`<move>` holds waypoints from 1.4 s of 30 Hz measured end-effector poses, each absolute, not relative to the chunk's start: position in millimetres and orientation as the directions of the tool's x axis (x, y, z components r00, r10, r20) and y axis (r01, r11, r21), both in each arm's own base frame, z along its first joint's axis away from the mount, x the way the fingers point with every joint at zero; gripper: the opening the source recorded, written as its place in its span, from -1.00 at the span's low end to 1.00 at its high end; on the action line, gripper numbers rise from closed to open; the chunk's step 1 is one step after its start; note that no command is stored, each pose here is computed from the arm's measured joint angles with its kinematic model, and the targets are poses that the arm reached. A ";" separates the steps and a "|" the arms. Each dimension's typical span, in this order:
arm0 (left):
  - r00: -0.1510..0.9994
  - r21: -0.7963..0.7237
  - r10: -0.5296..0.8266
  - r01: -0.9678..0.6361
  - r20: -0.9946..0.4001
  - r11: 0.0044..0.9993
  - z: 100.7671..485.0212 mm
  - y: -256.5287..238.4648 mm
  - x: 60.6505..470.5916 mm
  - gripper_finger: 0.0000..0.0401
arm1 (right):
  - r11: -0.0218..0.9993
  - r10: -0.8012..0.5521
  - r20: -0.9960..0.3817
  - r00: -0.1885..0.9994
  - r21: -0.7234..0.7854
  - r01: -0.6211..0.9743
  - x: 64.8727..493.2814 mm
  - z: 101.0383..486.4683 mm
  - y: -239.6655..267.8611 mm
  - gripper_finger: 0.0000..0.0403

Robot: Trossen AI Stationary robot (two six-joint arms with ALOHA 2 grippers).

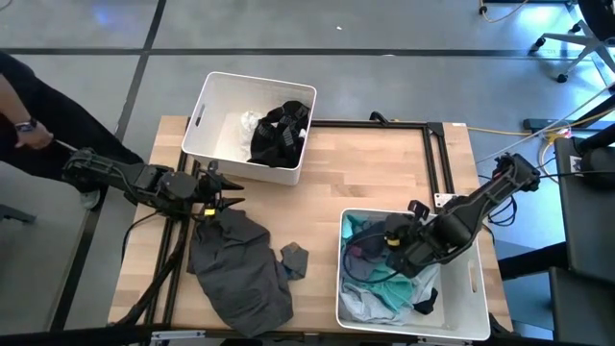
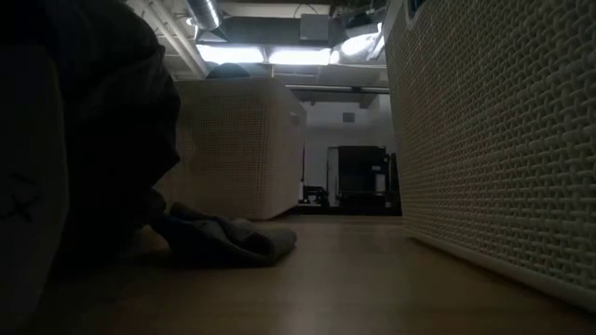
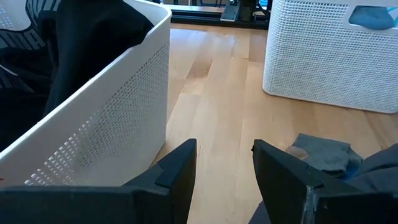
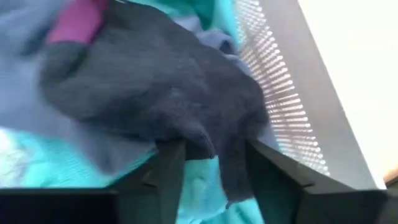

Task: Sort clothes
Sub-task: Put the purple black sock into the bottom white bin, then put the gray blue sock into the bottom white bin

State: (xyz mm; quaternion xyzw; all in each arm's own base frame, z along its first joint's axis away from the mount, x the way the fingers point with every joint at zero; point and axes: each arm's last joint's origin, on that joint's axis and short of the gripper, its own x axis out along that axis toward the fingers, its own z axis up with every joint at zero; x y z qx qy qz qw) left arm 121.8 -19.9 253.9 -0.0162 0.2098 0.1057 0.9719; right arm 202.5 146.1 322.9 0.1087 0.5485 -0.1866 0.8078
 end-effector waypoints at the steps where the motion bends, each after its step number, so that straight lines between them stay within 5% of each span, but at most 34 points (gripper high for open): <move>1: 0.890 0.013 0.199 -0.212 -0.411 0.977 253.9 -19.9 121.8 -0.27 | 0.908 -0.164 -0.929 0.332 -0.010 0.418 202.7 327.0 146.7 -0.09; 8: 0.890 0.015 0.199 -0.211 -0.411 0.977 253.9 -19.9 121.9 -0.27 | 0.910 -0.050 -0.863 0.503 0.168 0.378 204.7 387.1 147.8 0.20; 16: 0.890 0.015 0.199 -0.211 -0.410 0.977 254.0 -19.9 121.9 -0.27 | 0.944 -0.327 -0.529 0.783 -0.145 0.297 229.3 412.1 146.2 0.25; 24: 0.926 0.011 0.188 -0.196 -0.328 0.981 261.8 -22.3 130.9 -0.27 | 0.917 -0.331 -0.488 0.808 -0.367 0.154 298.5 371.3 139.7 0.25; 34: 0.934 -0.022 0.159 -0.175 -0.319 0.984 260.7 -26.6 144.4 -0.27 | 0.954 -0.134 -0.542 0.830 -0.296 -0.039 382.3 321.1 99.8 0.25; 42: 0.929 -0.021 0.120 -0.136 -0.349 0.990 256.8 -28.8 148.8 -0.10 | 0.949 0.175 -0.499 0.849 -0.145 -0.281 435.5 270.5 93.7 0.25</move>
